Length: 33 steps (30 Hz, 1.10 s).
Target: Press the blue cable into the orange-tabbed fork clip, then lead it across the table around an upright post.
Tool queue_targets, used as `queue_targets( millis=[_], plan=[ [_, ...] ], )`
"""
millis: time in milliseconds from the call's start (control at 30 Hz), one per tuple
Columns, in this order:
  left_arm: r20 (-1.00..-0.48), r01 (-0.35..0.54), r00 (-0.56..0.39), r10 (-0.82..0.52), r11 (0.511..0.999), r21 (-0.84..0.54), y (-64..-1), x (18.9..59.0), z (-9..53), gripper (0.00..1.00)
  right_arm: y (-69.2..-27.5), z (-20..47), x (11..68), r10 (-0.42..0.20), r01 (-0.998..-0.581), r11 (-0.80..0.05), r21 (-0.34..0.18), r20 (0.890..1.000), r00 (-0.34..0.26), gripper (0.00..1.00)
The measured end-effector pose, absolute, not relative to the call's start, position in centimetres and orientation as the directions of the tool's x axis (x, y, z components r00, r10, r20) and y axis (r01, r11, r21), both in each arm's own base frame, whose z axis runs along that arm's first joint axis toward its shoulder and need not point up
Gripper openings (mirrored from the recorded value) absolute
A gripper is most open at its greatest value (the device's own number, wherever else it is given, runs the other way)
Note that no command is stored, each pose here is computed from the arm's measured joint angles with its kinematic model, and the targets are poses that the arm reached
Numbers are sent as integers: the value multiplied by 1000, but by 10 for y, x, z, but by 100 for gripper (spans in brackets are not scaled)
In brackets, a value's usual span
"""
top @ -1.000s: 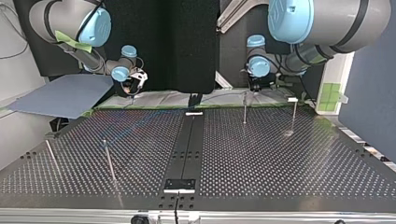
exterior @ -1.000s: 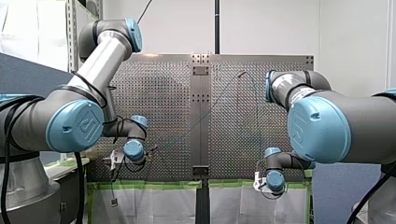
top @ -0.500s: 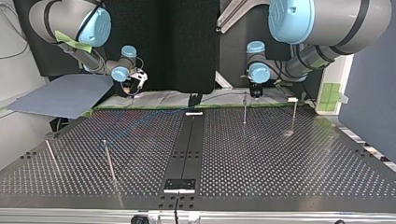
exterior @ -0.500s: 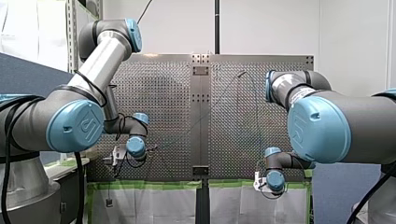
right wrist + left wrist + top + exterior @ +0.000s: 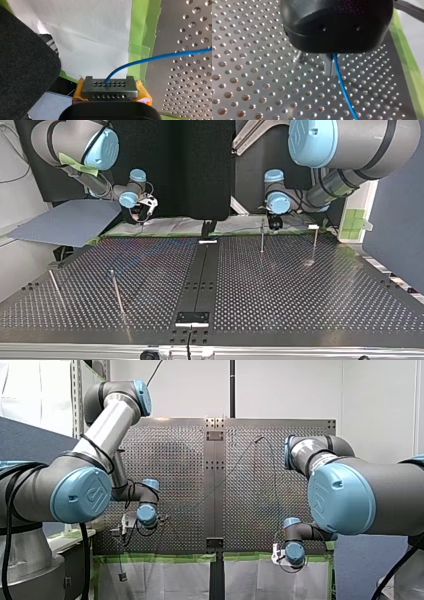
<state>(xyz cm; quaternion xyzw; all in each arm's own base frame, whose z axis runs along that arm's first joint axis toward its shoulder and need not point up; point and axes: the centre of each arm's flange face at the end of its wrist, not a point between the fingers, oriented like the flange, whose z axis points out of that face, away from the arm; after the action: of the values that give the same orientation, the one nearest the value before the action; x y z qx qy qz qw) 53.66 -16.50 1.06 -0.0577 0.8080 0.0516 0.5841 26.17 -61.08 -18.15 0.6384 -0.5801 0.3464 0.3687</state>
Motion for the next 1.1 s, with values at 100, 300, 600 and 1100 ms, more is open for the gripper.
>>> queue_targets(
  millis=[100,300,600,1100],
  plan=[
    [-952,-154,-305,-34,988,14,-165,539,12,0,-612,-181,261,-484,-996,-52,67,871,84,0],
    [-952,-159,-303,-37,987,13,-163,541,13,0,-613,-181,259,-484,-996,-49,68,871,83,0],
    [-961,-173,-274,-45,985,3,-159,546,15,93,-613,-181,259,-484,-996,-51,67,871,83,0],
    [-937,-212,-342,-69,977,6,-157,528,7,100,-612,-181,259,-491,-996,-53,69,867,86,0]
  ],
)
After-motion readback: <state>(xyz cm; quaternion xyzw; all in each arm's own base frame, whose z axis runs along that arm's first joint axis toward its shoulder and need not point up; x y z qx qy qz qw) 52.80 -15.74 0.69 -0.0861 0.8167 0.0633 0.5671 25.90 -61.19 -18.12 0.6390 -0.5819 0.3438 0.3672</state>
